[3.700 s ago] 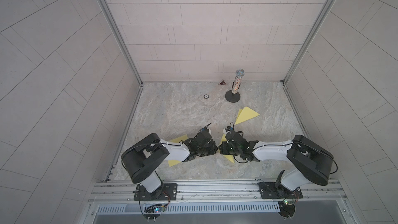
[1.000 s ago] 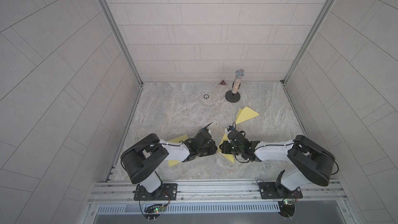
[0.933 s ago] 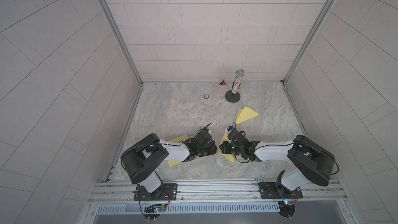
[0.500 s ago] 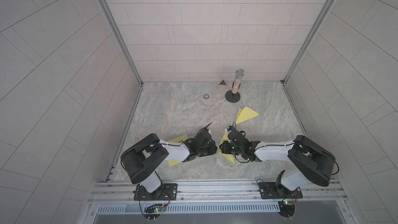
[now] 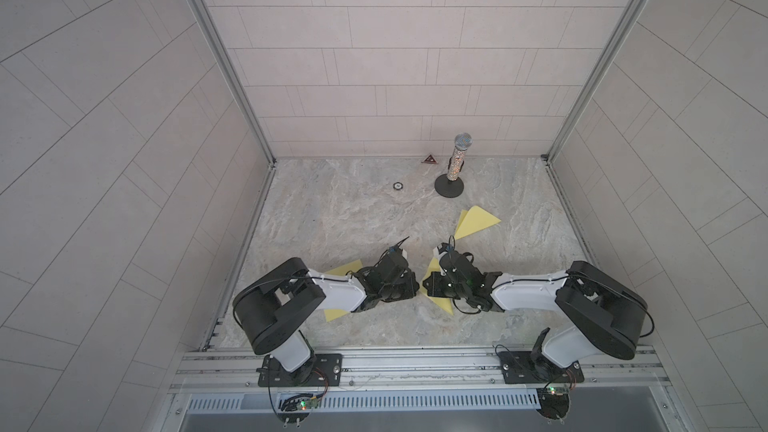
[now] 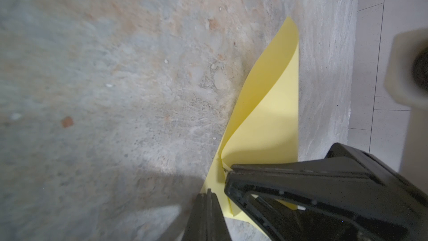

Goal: Fold the square paper diagonally
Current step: Fold the paper at the center of the board.

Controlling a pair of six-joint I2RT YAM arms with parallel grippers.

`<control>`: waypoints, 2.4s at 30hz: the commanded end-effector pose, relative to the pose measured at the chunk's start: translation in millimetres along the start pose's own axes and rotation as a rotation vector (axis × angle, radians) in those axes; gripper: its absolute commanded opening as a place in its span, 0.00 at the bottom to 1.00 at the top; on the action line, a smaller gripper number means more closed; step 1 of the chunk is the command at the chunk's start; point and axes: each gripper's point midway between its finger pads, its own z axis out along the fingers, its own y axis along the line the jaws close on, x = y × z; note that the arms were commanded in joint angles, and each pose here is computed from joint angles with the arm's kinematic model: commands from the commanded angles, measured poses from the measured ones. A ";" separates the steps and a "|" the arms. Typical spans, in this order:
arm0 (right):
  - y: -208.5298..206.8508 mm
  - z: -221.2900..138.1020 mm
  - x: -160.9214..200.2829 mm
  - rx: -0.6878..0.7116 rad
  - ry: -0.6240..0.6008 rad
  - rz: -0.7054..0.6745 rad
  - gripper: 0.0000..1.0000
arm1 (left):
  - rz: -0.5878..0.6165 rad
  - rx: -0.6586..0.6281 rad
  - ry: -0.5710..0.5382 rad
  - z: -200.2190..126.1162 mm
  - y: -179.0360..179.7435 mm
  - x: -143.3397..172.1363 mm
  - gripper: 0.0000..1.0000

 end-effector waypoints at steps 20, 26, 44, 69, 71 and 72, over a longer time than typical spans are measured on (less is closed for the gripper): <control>-24.9 4.6 15.0 0.058 0.025 0.015 0.17 | -0.027 -0.183 0.066 -0.4 51.3 24.8 0.00; -28.2 4.8 17.9 0.064 0.032 0.016 0.26 | -0.036 -0.189 0.049 -4.0 52.7 23.1 0.00; -35.8 4.5 21.6 0.084 0.032 0.029 0.00 | -0.048 -0.064 -0.027 -19.9 27.5 10.5 0.03; -41.3 4.5 23.2 0.104 0.029 0.046 0.00 | -0.037 0.083 -0.006 -2.2 -6.8 7.4 0.24; -41.0 4.5 23.1 0.103 0.030 0.048 0.00 | -0.040 0.093 -0.003 -1.2 -9.1 7.8 0.24; -41.0 4.5 22.9 0.103 0.029 0.048 0.00 | -0.042 0.094 0.000 -0.8 -9.3 8.6 0.23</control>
